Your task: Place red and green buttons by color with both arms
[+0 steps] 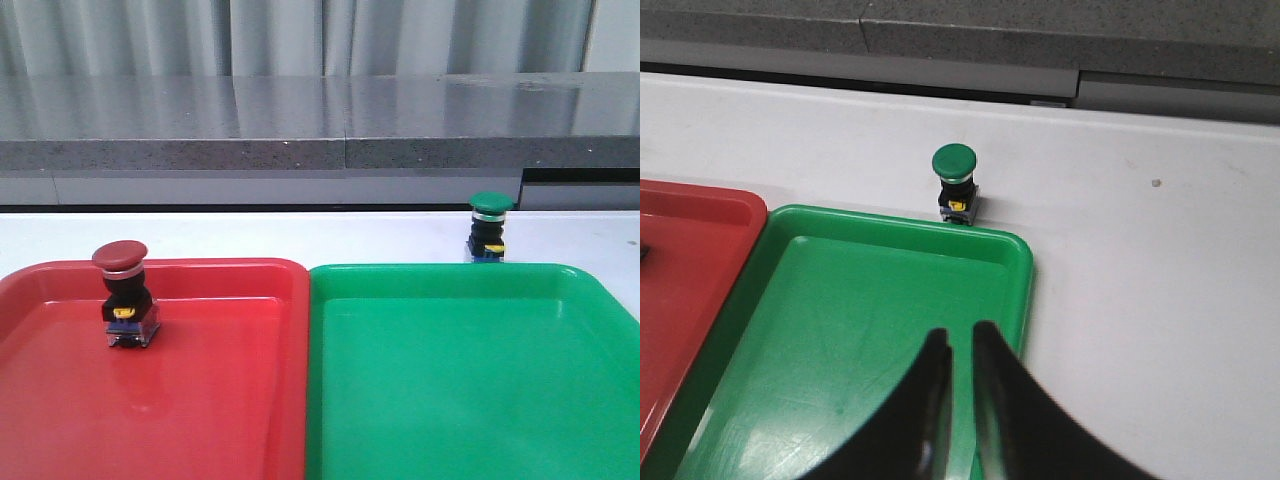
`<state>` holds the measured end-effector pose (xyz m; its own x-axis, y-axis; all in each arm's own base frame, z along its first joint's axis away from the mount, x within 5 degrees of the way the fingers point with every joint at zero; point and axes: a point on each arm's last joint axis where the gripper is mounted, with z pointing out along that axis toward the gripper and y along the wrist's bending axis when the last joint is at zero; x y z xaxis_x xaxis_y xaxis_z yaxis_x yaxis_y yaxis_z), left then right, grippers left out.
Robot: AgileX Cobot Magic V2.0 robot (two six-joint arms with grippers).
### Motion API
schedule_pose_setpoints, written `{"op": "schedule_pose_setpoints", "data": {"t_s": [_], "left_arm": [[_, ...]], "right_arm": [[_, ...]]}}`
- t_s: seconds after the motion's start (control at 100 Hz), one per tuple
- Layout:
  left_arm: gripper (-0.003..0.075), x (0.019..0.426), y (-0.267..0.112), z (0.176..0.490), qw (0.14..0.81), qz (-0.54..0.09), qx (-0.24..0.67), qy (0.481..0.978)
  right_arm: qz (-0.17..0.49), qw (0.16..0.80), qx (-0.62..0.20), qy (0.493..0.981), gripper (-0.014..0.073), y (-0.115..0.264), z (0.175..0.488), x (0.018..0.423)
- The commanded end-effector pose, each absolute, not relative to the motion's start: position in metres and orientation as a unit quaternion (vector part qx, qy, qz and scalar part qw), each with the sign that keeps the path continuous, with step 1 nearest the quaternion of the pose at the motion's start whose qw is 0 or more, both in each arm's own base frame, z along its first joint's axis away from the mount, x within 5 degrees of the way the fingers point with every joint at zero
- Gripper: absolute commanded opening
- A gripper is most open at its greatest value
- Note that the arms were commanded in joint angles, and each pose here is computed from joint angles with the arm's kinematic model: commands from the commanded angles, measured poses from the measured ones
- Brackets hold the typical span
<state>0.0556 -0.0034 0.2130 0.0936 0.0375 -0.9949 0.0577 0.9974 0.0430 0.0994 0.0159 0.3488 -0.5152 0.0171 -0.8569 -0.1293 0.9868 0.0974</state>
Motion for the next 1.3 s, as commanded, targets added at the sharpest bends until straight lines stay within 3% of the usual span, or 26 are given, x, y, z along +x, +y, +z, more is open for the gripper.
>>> {"op": "schedule_pose_setpoints", "data": {"t_s": [0.0, 0.08, 0.18, 0.54, 0.94, 1.29], "left_arm": [[-0.0019, 0.054, -0.004, 0.208, 0.761, -0.011, 0.033, 0.648], [-0.0019, 0.054, -0.004, 0.208, 0.761, -0.011, 0.033, 0.648], [-0.0019, 0.054, -0.004, 0.208, 0.761, -0.011, 0.033, 0.648], [-0.0019, 0.054, -0.004, 0.208, 0.761, -0.011, 0.033, 0.648], [-0.002, 0.054, -0.004, 0.208, 0.761, -0.011, 0.033, 0.648], [-0.0019, 0.054, -0.004, 0.208, 0.761, -0.011, 0.033, 0.648]], "right_arm": [[0.078, 0.521, -0.028, 0.849, 0.0304, 0.016, 0.362, 0.102], [0.078, 0.522, -0.028, 0.849, 0.0511, 0.016, 0.362, 0.102], [0.077, 0.53, -0.027, 0.844, 0.0668, 0.016, 0.364, 0.103], [0.094, 0.511, -0.017, 0.854, 0.0644, 0.019, 0.366, 0.131], [0.11, 0.445, 0.0, 0.889, 0.0644, 0.026, 0.371, 0.235], [0.114, 0.392, -0.012, 0.913, 0.0644, 0.043, 0.346, 0.327]]}}
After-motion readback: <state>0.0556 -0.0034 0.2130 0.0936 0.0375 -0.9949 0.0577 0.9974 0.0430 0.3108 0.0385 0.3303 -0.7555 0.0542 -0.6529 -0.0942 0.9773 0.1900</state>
